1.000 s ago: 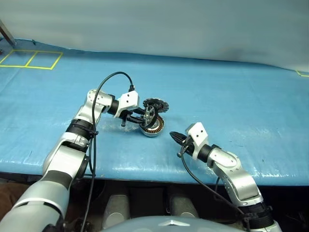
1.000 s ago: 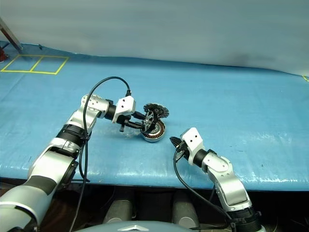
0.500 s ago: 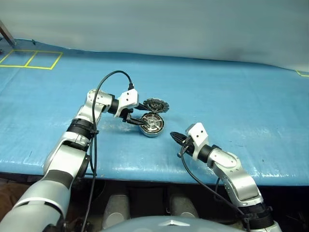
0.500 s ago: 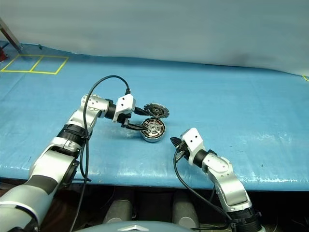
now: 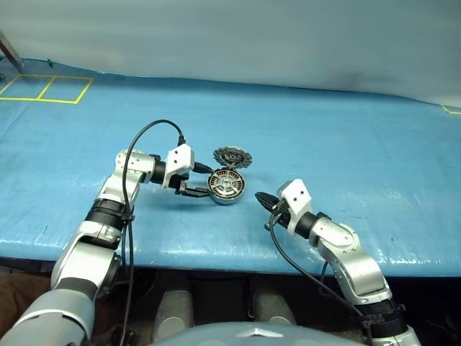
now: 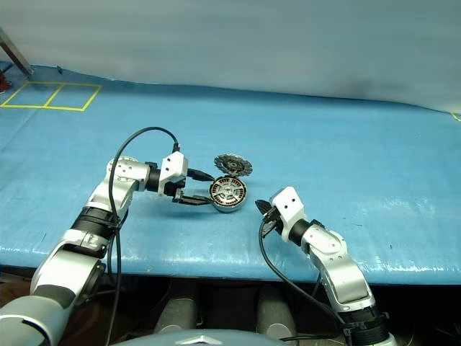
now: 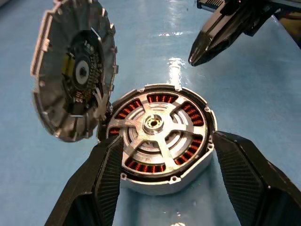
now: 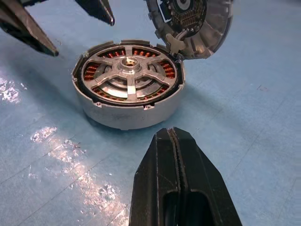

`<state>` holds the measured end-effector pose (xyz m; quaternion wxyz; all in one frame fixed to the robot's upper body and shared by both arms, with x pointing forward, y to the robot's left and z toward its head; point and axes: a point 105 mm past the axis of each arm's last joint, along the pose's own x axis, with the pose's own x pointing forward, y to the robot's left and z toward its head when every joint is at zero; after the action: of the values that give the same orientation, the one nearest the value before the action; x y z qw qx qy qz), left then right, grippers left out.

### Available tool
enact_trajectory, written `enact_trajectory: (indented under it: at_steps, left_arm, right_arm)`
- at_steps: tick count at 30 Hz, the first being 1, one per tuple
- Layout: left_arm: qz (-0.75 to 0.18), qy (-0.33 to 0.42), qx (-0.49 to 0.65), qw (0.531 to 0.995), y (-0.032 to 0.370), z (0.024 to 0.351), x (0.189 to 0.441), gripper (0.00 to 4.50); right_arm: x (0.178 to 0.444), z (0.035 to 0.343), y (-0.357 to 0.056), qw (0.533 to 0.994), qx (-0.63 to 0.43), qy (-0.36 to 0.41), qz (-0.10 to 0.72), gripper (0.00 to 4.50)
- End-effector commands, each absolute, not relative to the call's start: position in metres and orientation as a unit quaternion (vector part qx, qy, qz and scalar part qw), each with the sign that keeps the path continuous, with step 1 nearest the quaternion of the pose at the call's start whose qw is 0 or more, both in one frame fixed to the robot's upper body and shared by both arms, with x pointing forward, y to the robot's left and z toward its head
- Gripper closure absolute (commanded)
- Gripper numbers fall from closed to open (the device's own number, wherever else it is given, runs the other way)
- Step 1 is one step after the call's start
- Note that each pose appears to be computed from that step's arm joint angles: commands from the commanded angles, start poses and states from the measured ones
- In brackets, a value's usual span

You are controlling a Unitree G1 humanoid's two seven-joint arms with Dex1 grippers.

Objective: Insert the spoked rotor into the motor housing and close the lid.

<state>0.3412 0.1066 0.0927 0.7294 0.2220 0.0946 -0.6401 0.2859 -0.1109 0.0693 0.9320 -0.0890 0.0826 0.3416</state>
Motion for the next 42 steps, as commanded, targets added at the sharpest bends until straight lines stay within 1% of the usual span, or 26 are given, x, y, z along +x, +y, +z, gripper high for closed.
enact_trajectory:
  at_steps: [1,4,7,9,13,17,21,24,28,30,35,42]
  left_arm:
    - [-0.618,0.060,0.210,0.755,0.109,0.106,0.340,1.26]
    - [-0.603,0.057,0.190,0.773,0.111,0.103,0.337,1.26]
    - [-0.578,0.031,0.180,0.795,0.110,0.098,0.334,1.26]
    - [-0.572,0.020,0.168,0.802,0.107,0.092,0.330,1.26]
    - [-0.566,-0.007,0.113,0.816,0.106,0.091,0.327,1.26]
    - [-0.548,-0.007,0.079,0.833,0.114,0.090,0.331,1.26]
    - [-0.549,0.008,0.057,0.834,0.121,0.089,0.328,1.26]
    - [-0.555,0.025,0.064,0.829,0.126,0.086,0.323,1.26]
    - [-0.547,0.048,0.089,0.831,0.137,0.082,0.321,1.26]
    - [-0.549,0.056,0.080,0.830,0.141,0.083,0.318,1.26]
    - [-0.546,0.066,0.075,0.832,0.149,0.086,0.314,1.26]
    - [-0.541,0.065,0.051,0.837,0.154,0.092,0.314,1.26]
  right_arm:
    - [0.306,0.094,-0.125,0.952,-0.106,0.029,0.286,4.50]
    - [0.320,0.095,-0.137,0.960,-0.119,0.033,0.251,4.50]
    - [0.334,0.099,-0.139,0.960,-0.120,0.030,0.250,4.50]
    - [0.343,0.104,-0.139,0.961,-0.118,0.022,0.251,4.50]
    - [0.364,0.118,-0.136,0.961,-0.105,0.002,0.256,4.50]
    - [0.385,0.139,-0.122,0.953,-0.072,-0.019,0.293,4.50]
    - [0.397,0.157,-0.095,0.934,-0.071,-0.033,0.349,4.50]
    - [0.399,0.164,-0.080,0.921,-0.059,-0.039,0.383,4.50]
    - [0.401,0.162,-0.065,0.910,-0.068,-0.033,0.407,4.50]
    - [0.399,0.161,-0.059,0.906,-0.065,-0.032,0.417,4.50]
    - [0.387,0.147,-0.049,0.888,-0.073,-0.013,0.455,4.50]
    - [0.360,0.129,-0.048,0.859,-0.096,0.020,0.502,4.50]
